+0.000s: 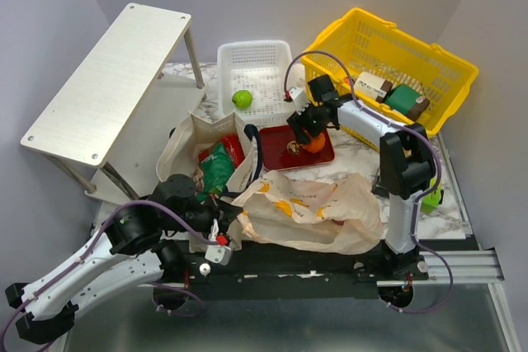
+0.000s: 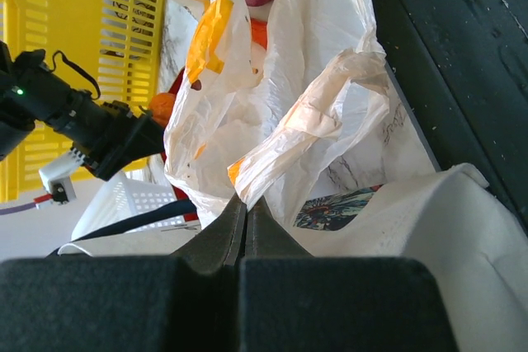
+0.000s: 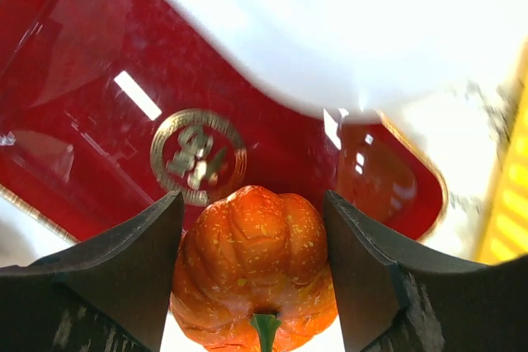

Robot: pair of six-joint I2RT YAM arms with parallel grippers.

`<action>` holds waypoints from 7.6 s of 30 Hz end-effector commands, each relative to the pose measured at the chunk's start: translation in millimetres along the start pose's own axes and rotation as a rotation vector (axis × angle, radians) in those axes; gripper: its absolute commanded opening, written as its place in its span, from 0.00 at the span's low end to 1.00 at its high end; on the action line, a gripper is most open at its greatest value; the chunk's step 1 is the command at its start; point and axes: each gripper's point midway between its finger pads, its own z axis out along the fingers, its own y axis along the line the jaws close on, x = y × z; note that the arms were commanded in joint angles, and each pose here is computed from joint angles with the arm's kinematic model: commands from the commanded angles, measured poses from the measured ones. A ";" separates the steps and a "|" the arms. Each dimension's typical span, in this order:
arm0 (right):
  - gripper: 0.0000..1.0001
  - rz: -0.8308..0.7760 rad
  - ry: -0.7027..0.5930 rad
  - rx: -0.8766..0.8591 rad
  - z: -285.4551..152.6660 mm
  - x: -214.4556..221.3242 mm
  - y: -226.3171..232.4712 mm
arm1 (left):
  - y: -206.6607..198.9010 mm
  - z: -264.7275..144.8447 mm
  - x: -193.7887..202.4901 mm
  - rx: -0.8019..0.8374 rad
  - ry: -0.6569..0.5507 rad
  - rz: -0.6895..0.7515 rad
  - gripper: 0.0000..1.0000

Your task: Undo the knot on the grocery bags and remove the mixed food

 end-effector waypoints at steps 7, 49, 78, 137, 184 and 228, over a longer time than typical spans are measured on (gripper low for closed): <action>0.36 -0.117 0.030 0.096 22.6 -4.3 -29.8 | 6.4 7.0 4.6 -0.018 0.013 -0.034 0.00; 0.66 -1.043 -0.321 -0.348 -231.9 69.9 230.0 | 65.3 35.8 -0.8 -0.184 -0.043 -0.134 0.00; 0.06 -0.659 -0.145 -0.304 -171.6 120.5 227.4 | 115.9 30.6 -32.6 -0.281 -0.169 -0.369 0.00; 0.11 -0.867 -0.045 -0.159 -148.9 126.4 176.3 | 86.4 37.0 0.3 -0.259 -0.094 -0.309 0.00; 0.00 -0.744 0.008 -0.277 -182.2 132.0 186.5 | 80.5 40.5 2.5 -0.243 -0.117 -0.279 0.00; 0.00 -0.569 -0.237 -0.070 -180.7 48.7 161.9 | 43.2 40.9 16.9 -0.092 -0.097 -0.128 0.46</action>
